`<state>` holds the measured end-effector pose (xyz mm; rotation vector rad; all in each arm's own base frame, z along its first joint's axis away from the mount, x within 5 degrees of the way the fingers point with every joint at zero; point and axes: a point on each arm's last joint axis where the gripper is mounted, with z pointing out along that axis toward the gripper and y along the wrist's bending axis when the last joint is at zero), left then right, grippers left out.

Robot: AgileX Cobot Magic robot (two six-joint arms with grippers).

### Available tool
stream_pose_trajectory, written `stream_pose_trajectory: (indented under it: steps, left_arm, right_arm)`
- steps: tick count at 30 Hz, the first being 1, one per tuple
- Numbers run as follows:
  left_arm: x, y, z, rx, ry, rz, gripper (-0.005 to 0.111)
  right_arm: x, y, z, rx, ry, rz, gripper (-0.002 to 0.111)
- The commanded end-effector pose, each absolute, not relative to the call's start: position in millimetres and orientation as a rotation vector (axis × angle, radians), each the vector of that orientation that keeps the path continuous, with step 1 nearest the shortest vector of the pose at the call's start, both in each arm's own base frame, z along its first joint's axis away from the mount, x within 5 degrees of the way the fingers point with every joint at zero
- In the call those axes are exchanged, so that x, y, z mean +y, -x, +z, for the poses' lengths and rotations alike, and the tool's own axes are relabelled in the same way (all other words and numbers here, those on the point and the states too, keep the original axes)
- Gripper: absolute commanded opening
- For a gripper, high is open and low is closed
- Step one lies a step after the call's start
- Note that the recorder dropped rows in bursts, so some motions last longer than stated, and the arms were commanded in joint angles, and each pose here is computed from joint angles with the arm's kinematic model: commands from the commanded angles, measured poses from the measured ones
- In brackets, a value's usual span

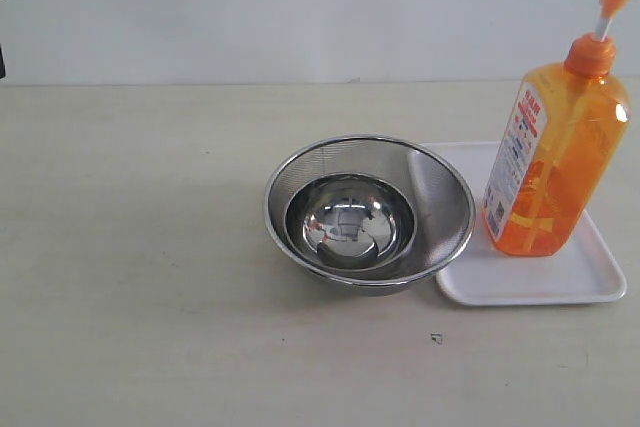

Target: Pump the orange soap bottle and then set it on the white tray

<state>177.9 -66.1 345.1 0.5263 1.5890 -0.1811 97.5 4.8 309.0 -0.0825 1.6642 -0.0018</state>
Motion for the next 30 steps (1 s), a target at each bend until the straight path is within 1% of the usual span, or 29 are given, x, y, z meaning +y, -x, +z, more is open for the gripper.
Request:
stream_pose_trajectory:
  steps: [1, 10, 19, 30]
  left_arm:
    - [-64.5, -177.0, 346.0, 1.591, -0.503, -0.187, 0.005]
    - [-64.5, -177.0, 346.0, 1.591, -0.503, -0.187, 0.005]
    - [-64.5, -177.0, 346.0, 1.591, -0.503, -0.187, 0.005]
    - [-64.5, -176.9, 345.3, 1.593, -0.503, -0.187, 0.005]
  right_arm:
    - [4.0, -84.2, 281.5, 1.673, 0.079, 0.002, 0.0]
    - [2.9, -65.2, 234.9, 1.668, 0.072, 0.007, 0.0]
    - [2.4, -56.0, 198.0, 1.657, 0.043, 0.034, 0.0]
    - [1.6, -54.4, 186.3, 1.781, 0.022, 0.039, 0.0]
